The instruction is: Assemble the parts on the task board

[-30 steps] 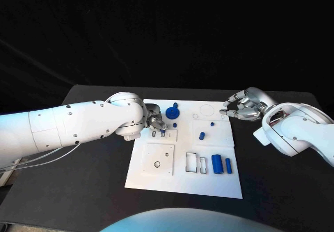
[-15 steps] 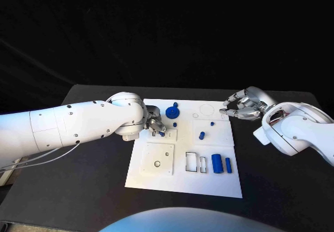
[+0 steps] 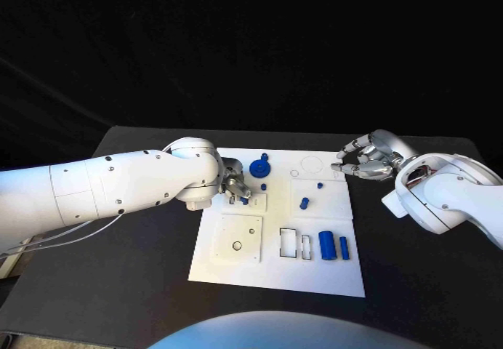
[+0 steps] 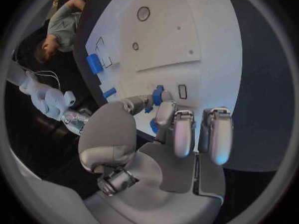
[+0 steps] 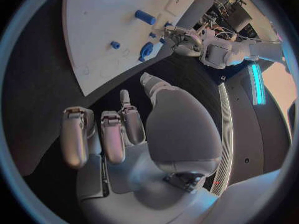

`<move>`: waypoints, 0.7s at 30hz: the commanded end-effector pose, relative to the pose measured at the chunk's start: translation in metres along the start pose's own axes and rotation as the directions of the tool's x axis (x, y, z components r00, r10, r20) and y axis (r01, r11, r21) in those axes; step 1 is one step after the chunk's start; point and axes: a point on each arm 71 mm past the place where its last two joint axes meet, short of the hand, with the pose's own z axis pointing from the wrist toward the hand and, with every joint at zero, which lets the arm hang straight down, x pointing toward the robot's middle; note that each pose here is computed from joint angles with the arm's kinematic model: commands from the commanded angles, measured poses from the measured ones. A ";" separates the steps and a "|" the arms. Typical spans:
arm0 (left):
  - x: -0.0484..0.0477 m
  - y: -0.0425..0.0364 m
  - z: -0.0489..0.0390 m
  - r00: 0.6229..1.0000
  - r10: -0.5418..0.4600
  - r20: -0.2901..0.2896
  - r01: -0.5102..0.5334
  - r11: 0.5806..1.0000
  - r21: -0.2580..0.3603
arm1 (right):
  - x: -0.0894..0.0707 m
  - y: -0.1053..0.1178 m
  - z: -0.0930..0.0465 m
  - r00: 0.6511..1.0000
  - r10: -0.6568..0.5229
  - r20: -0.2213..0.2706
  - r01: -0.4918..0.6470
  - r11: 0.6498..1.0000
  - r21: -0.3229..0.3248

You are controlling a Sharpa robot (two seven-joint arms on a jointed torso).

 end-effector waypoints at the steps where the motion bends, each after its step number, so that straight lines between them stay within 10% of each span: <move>1: 0.0019 -0.0006 0.0005 1.000 0.009 -0.010 -0.009 1.000 -0.002 | 0.001 0.001 0.000 1.000 -0.009 -0.005 0.009 1.000 -0.006; 21: 0.0069 -0.0004 -0.0004 0.999 0.036 -0.021 -0.036 0.999 0.000 | 0.001 0.001 -0.001 1.000 -0.009 -0.008 0.009 1.000 -0.008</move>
